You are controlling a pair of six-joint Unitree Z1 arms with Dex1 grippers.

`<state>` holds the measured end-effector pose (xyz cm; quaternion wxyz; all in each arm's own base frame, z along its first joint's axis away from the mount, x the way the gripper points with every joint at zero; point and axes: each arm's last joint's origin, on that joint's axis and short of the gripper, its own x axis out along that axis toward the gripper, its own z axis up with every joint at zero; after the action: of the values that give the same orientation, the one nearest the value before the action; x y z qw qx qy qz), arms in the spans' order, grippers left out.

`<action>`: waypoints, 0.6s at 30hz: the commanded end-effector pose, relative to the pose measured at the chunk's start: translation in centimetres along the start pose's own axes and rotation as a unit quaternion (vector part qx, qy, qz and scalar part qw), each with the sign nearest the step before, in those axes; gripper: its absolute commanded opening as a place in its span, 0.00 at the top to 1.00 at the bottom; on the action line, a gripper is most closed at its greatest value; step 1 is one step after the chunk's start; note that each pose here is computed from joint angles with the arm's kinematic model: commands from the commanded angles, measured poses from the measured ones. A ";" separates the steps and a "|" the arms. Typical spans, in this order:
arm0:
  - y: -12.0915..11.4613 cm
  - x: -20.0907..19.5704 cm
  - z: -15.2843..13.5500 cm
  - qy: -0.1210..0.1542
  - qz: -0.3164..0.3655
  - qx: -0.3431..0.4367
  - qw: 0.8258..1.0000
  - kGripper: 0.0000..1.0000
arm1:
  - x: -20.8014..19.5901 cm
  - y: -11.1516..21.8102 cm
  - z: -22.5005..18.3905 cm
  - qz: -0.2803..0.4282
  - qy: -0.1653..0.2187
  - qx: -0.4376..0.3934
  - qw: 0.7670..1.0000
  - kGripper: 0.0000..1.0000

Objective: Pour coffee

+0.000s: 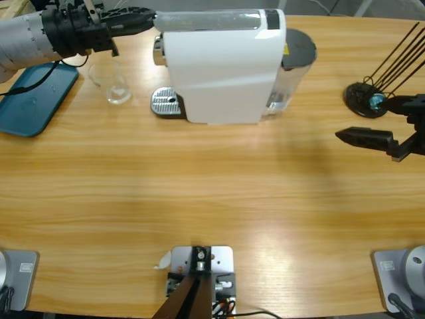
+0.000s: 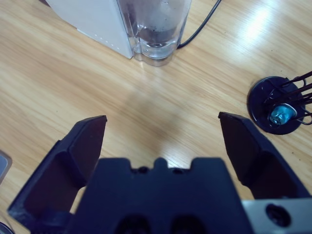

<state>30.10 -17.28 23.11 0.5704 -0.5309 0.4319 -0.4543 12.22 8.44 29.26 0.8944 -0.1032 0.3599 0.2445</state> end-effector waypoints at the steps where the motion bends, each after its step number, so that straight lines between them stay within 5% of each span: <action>1: -2.4 -0.4 -1.1 -0.005 -0.020 0.020 1.000 1.00 | 0.9 0.0 -0.5 -0.006 0.019 0.003 1.000 0.03; 18: -6.6 1.4 -1.3 0.009 -0.038 0.037 0.999 1.00 | 0.9 0.0 -0.4 -0.007 0.018 0.005 1.000 0.03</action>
<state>30.00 -18.77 25.82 0.5693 -0.5288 0.4239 -0.4655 12.22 8.44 29.26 0.8945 -0.1031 0.3599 0.2445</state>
